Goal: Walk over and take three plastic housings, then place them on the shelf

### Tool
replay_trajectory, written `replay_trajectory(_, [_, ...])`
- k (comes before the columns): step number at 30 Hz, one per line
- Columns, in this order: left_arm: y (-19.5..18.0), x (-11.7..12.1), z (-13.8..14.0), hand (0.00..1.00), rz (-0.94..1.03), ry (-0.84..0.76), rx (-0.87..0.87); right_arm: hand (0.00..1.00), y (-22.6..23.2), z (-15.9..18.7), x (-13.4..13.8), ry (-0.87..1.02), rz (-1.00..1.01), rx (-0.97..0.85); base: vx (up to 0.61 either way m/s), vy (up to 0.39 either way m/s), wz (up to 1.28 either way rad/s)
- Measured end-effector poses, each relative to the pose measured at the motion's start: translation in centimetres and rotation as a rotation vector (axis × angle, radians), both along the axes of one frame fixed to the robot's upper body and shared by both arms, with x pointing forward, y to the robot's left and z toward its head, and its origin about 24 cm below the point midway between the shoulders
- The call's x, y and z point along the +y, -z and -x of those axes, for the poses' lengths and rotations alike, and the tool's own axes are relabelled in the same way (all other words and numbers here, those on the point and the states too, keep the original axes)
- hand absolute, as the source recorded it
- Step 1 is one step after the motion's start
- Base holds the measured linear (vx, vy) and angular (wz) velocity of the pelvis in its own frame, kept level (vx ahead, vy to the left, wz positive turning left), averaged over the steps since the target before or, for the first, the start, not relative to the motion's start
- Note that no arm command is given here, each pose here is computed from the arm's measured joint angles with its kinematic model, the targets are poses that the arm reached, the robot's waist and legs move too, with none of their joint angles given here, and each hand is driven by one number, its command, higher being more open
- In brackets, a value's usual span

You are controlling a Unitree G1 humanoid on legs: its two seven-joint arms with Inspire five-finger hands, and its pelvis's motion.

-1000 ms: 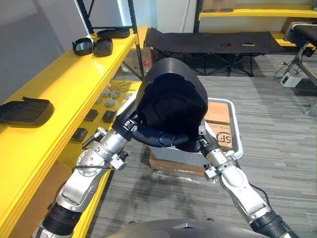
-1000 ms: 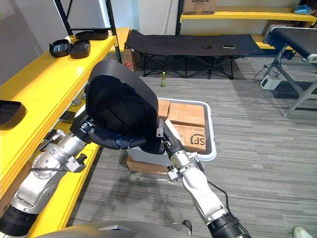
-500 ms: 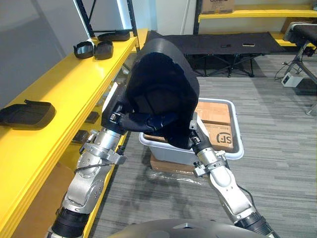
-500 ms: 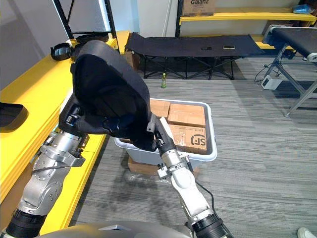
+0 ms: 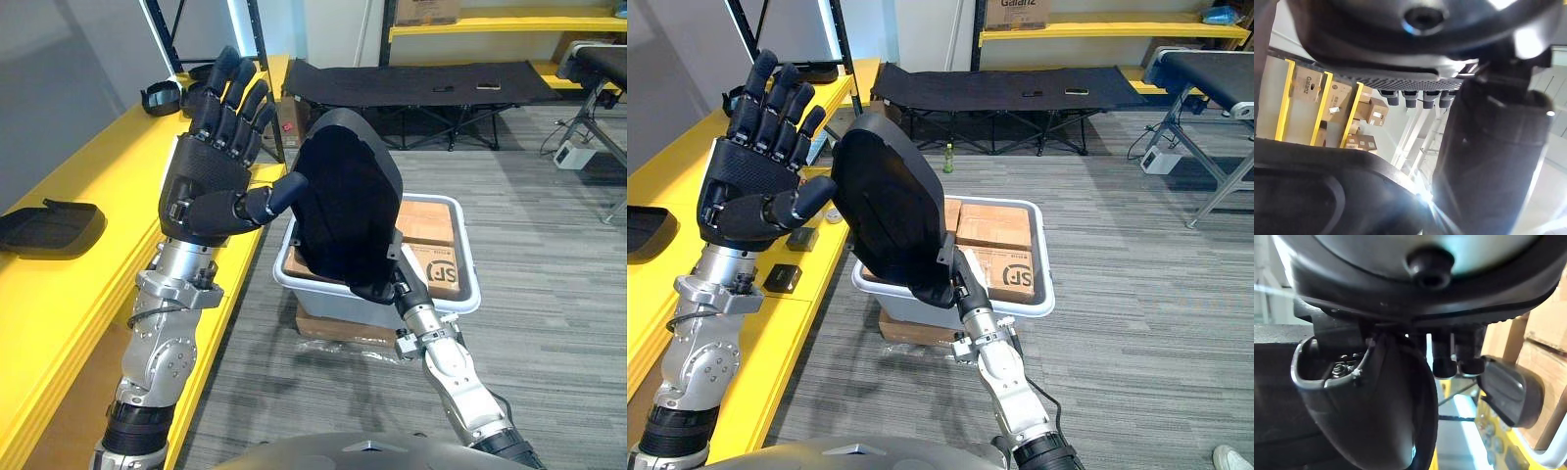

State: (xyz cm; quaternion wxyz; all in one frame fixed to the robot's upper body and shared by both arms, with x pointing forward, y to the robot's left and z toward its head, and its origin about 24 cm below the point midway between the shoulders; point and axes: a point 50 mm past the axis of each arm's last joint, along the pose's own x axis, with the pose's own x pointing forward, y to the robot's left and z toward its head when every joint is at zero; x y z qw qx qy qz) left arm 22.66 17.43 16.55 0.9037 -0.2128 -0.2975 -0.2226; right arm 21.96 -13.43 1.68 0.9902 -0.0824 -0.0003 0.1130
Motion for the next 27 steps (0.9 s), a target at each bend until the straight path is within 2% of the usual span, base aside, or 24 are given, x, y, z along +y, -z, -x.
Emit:
replay_trajectory(5, [1.0,0.1,-0.4,1.00,0.019,-0.007,0.029,0.00,0.0,0.0,0.1,-0.021,-0.001,0.003,0.00,0.000,0.00])
replay_trajectory(12, [3.1,0.5,-1.4,1.00,-0.126,-0.140,0.130,0.00,-0.2,0.0,0.1,-0.017,-0.034,-0.009,0.00,0.000,0.00])
replay_trajectory(17, [4.8,0.9,-1.9,1.00,-0.172,-0.169,0.198,0.00,-0.3,-0.1,-0.1,0.010,-0.114,0.000,0.00,0.000,0.00])
replay_trajectory(27, [4.7,0.7,-1.6,1.00,-0.154,-0.142,0.151,0.00,-2.5,-0.5,-0.6,0.043,-0.170,-0.102,0.00,0.000,-0.02])
